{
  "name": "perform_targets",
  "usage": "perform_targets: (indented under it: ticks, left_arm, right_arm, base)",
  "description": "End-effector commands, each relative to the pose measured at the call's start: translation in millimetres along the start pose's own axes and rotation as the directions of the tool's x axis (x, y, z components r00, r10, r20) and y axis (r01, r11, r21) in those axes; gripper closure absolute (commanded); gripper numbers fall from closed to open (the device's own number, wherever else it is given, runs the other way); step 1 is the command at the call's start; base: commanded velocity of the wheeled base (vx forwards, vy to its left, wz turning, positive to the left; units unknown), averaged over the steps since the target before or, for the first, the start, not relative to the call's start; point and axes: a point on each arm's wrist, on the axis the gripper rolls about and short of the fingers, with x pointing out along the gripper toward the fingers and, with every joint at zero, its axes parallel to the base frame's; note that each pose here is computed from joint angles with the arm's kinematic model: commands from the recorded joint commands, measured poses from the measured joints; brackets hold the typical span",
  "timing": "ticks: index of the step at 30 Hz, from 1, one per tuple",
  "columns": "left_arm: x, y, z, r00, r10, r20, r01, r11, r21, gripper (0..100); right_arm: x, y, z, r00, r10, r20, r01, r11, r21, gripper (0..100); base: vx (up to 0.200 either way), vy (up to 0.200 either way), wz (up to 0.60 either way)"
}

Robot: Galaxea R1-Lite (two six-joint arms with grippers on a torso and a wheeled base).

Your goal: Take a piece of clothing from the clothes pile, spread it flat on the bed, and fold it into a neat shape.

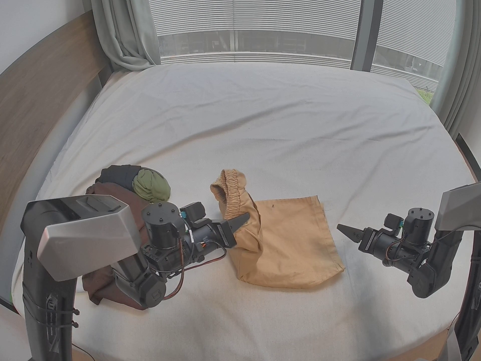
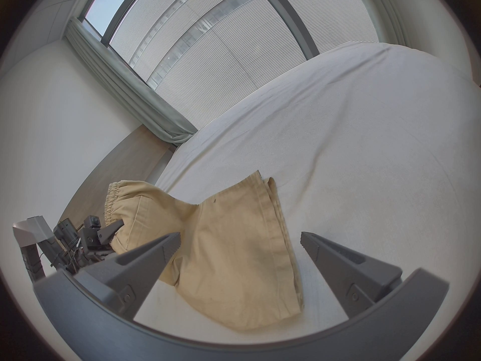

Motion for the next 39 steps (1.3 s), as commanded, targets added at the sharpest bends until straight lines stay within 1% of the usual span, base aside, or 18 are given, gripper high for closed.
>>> perform_targets:
  ticks: [1, 10, 17, 19, 23, 26, 30, 39]
  left_arm:
    - [9, -8, -3, 1.0, -0.024, -0.01, 0.024, 1.0, 0.001, 100]
    - [26, -26, -10, 0.997, -0.06, -0.049, 0.06, 0.998, -0.005, 100]
    - [40, -32, -16, 0.995, -0.064, -0.074, 0.063, 0.998, -0.011, 100]
    - [51, -33, -27, 0.994, -0.061, -0.087, 0.06, 0.998, -0.012, 100]
    - [61, -38, -35, 0.992, -0.071, -0.101, 0.07, 0.997, -0.013, 100]
    - [63, -39, -36, 0.992, -0.072, -0.107, 0.07, 0.997, -0.014, 100]
    - [72, -45, -42, 0.989, -0.087, -0.122, 0.085, 0.996, -0.015, 100]
    - [80, -51, -50, 0.983, -0.086, -0.165, 0.084, 0.996, -0.022, 100]
  right_arm:
    - [-1, -5, 3, 1.0, -0.007, 0.01, 0.007, 1.0, 0.004, 0]
    - [0, -10, 9, 0.999, -0.015, 0.031, 0.015, 1.0, 0.01, 0]
    - [0, -16, 12, 0.999, -0.022, 0.04, 0.021, 1.0, 0.015, 0]
    - [0, -17, 14, 0.999, -0.025, 0.045, 0.025, 1.0, 0.016, 0]
    - [0, -18, 14, 0.998, -0.025, 0.049, 0.024, 0.999, 0.027, 0]
    - [0, -18, 15, 0.998, -0.024, 0.05, 0.023, 0.999, 0.032, 0]
    - [1, -19, 16, 0.998, -0.026, 0.056, 0.024, 0.999, 0.033, 0]
    - [1, -21, 18, 0.997, -0.03, 0.064, 0.028, 0.999, 0.034, 0]
  base:
    - [0.0, 0.0, 0.0]
    - [0.0, 0.0, 0.0]
    - [0.0, 0.0, 0.0]
    - [0.0, 0.0, 0.0]
    - [0.0, 0.0, 0.0]
    - [0.0, 0.0, 0.0]
    - [0.0, 0.0, 0.0]
    - [0.0, 0.0, 0.0]
